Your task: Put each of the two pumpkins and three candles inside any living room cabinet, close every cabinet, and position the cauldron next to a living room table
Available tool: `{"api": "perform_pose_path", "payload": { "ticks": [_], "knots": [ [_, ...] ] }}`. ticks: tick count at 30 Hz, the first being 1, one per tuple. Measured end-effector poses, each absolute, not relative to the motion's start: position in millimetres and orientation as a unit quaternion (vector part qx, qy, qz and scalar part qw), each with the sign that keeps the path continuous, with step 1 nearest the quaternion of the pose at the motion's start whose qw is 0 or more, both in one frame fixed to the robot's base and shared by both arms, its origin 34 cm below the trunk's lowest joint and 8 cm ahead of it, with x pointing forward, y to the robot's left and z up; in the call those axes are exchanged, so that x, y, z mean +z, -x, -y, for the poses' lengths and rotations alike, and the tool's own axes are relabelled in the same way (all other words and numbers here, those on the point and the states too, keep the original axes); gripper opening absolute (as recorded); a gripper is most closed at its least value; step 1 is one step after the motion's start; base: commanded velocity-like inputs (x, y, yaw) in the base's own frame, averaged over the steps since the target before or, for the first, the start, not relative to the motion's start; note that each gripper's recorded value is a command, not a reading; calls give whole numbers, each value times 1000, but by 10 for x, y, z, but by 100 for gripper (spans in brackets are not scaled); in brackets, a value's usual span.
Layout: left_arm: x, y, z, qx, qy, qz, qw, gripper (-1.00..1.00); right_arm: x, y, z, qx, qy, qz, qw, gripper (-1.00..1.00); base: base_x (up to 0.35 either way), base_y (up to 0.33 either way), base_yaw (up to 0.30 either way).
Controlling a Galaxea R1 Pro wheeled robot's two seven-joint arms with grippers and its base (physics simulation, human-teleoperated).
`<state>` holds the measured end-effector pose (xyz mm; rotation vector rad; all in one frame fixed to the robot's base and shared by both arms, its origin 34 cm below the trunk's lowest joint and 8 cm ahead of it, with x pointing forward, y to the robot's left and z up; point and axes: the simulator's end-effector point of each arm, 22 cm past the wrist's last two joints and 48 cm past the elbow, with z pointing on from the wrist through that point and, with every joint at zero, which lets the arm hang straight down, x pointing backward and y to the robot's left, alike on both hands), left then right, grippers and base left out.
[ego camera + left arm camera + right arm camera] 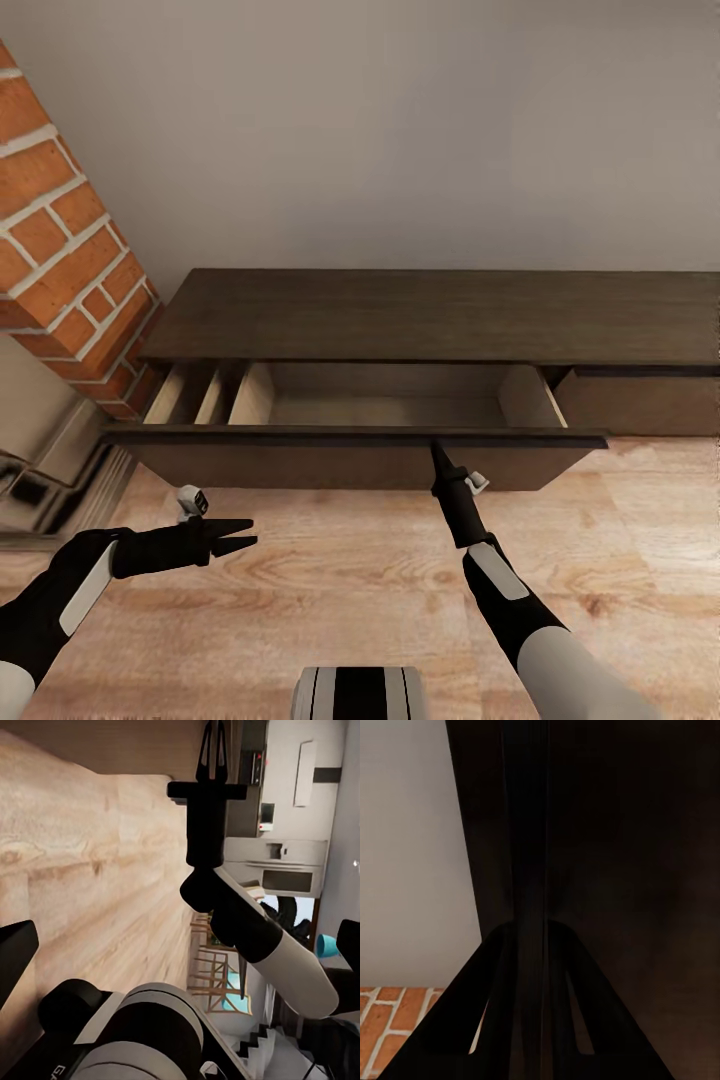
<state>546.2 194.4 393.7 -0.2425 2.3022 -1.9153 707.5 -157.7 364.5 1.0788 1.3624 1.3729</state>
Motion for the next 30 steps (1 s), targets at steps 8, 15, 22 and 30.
{"api": "perform_pose_path", "payload": {
  "ticks": [8,15,22,30],
  "knots": [
    [3938,-5461,-1943,-636,80,-765,68,100,3646,-7074,1575,555,-435,-550,447,-100,-80,0,0],
    [3938,-5461,-1936,-636,80,-764,68,100,3646,-7074,1574,555,-435,-551,447,-100,-77,0,0],
    [3938,-5460,-1935,-636,80,-764,68,100,3646,-7083,1625,553,-441,-545,450,-100,-103,37,0],
    [3938,-5462,-1943,-636,80,-764,69,100,3646,-7083,1626,553,-442,-545,450,-100,-79,3,0]
  ]
}}
